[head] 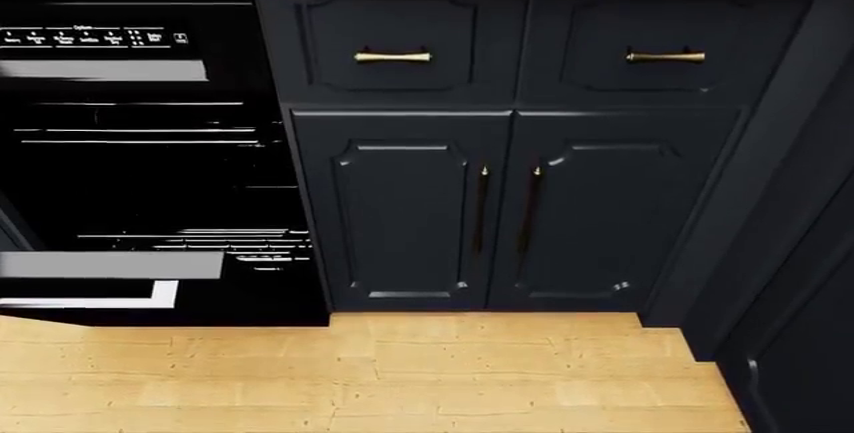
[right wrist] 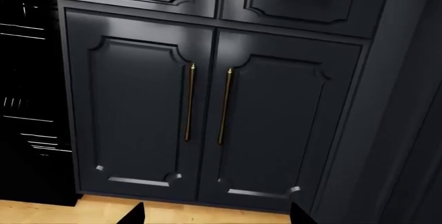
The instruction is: Close the dishwasher door
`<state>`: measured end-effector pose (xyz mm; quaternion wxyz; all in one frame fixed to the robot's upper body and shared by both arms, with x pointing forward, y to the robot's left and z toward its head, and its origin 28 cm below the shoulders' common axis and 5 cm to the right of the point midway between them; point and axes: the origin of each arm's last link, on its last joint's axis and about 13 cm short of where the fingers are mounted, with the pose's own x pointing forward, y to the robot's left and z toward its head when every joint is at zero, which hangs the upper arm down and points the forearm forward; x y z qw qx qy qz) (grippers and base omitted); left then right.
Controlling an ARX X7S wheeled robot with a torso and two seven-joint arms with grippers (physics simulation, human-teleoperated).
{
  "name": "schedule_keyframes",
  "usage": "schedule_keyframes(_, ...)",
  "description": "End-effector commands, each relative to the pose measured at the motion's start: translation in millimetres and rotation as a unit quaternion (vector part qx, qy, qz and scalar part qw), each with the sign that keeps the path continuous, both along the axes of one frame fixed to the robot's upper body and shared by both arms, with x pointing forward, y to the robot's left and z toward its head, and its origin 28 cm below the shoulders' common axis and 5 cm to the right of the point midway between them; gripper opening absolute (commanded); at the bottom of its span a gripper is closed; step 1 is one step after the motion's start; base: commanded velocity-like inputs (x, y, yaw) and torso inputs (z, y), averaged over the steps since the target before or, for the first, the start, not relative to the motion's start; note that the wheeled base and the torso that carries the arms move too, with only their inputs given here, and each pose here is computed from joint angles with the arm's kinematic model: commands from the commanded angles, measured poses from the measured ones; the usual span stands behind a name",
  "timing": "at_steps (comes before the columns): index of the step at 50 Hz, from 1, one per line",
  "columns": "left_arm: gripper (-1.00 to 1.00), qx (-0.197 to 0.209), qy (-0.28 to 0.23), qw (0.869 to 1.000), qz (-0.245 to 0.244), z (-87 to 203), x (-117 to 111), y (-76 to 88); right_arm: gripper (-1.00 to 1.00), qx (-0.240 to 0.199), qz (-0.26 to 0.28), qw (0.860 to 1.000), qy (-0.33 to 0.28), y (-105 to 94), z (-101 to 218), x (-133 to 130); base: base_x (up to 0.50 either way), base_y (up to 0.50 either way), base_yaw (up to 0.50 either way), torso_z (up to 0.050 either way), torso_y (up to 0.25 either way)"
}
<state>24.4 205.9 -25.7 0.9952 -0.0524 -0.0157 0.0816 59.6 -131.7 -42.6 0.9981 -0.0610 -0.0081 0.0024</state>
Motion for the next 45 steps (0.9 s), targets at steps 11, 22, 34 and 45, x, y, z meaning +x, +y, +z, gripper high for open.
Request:
schedule_keyframes(11, 1.00, 0.000, 0.001, 1.000, 0.001, -1.2, -1.8, 0.3, 1.00, 0.000, -0.001, 1.000, 0.001, -0.2, -0.5, -0.7, 0.00, 0.00, 0.00, -0.020, 0.000)
schedule_keyframes(22, 1.00, 0.000, 0.001, 1.000, 0.001, -1.4, -1.0, -0.2, 1.00, 0.000, -0.001, 1.000, 0.001, -0.5, -1.0, -0.6, 0.00, 0.00, 0.00, -0.020, 0.000)
schedule_keyframes(34, 1.00, -0.001, 0.002, 1.000, 0.001, -1.6, -1.0, -0.1, 1.00, 0.000, -0.001, 1.000, 0.001, -0.6, -1.1, 0.7, 0.00, 0.00, 0.00, -0.020, 0.000)
schedule_keyframes(45, 1.00, 0.000, 0.002, 1.000, 0.002, -1.5, -1.9, 0.6, 1.00, 0.001, -0.001, 1.000, 0.002, 0.1, -1.3, -0.5, 0.00, 0.00, 0.00, -0.020, 0.000)
